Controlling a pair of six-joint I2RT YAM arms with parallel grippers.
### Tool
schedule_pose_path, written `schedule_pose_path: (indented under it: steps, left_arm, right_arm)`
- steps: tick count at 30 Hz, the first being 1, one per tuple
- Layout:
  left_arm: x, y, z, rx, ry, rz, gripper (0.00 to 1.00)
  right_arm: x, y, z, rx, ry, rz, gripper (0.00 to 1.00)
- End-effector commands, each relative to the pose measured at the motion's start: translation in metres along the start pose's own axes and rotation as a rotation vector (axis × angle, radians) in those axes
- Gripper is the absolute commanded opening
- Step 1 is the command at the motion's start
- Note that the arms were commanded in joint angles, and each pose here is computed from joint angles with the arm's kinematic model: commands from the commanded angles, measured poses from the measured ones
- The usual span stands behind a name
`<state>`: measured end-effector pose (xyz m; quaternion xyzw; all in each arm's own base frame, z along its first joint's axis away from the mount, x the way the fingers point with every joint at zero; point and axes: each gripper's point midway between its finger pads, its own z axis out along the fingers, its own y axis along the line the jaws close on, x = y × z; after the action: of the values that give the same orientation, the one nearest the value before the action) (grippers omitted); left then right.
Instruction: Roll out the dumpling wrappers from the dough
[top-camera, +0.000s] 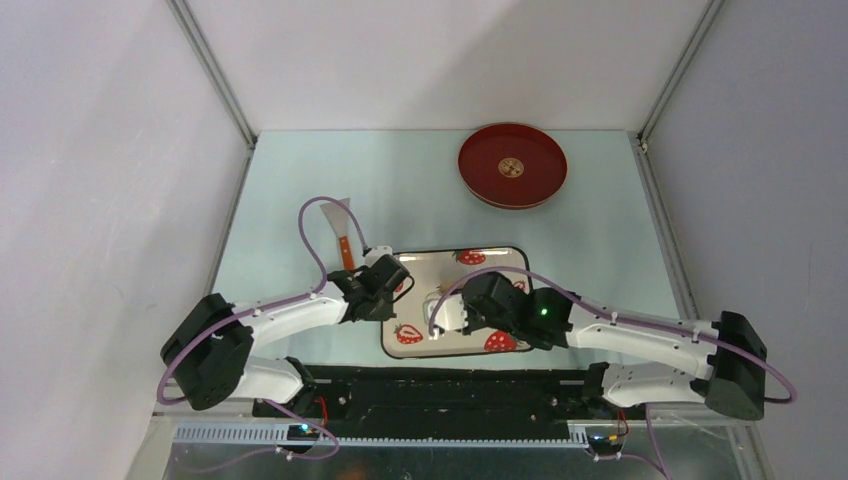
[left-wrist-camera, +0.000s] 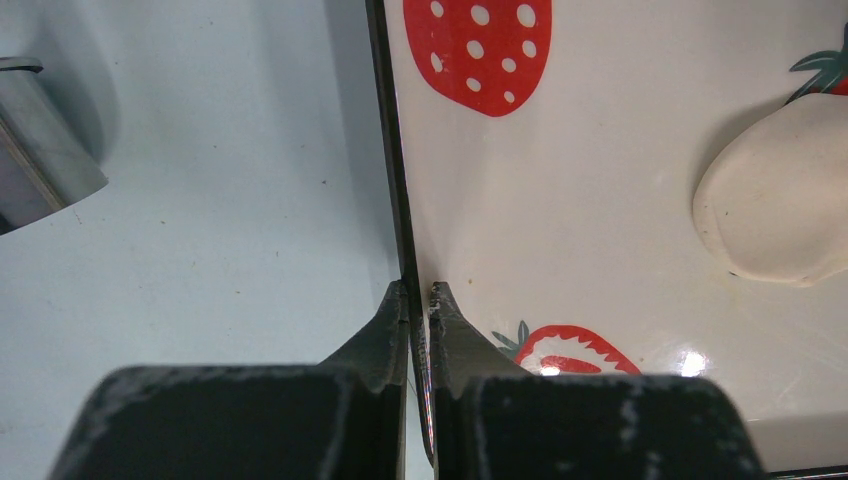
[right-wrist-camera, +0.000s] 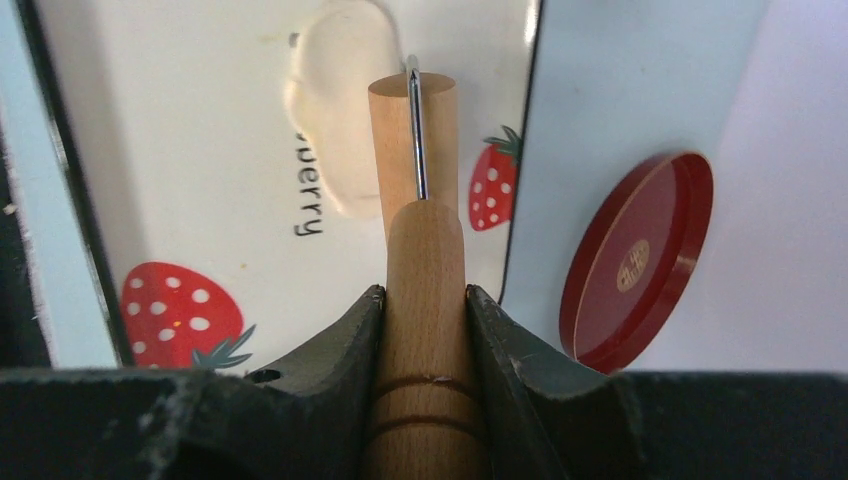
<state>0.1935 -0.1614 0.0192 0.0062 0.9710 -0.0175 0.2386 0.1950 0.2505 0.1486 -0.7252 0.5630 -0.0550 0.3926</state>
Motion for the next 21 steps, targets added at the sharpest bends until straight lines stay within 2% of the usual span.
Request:
schedule_pose_path:
  steps: [1, 10, 21]
  left_arm:
    - [0.05, 0.053, 0.008, -0.187, 0.156, 0.113, 0.02]
    - [0.051, 0.053, 0.008, -0.184, 0.156, 0.112, 0.02]
    - [0.051, 0.053, 0.008, -0.186, 0.157, 0.112, 0.02]
  right_arm:
    - [-0.022, 0.0, 0.002, -0.017, -0.019, -0.076, 0.0]
    - [-0.037, 0.02, 0.028, -0.093, 0.007, -0.151, 0.0]
    - [-0.036, 0.047, 0.032, -0.191, 0.014, -0.133, 0.0]
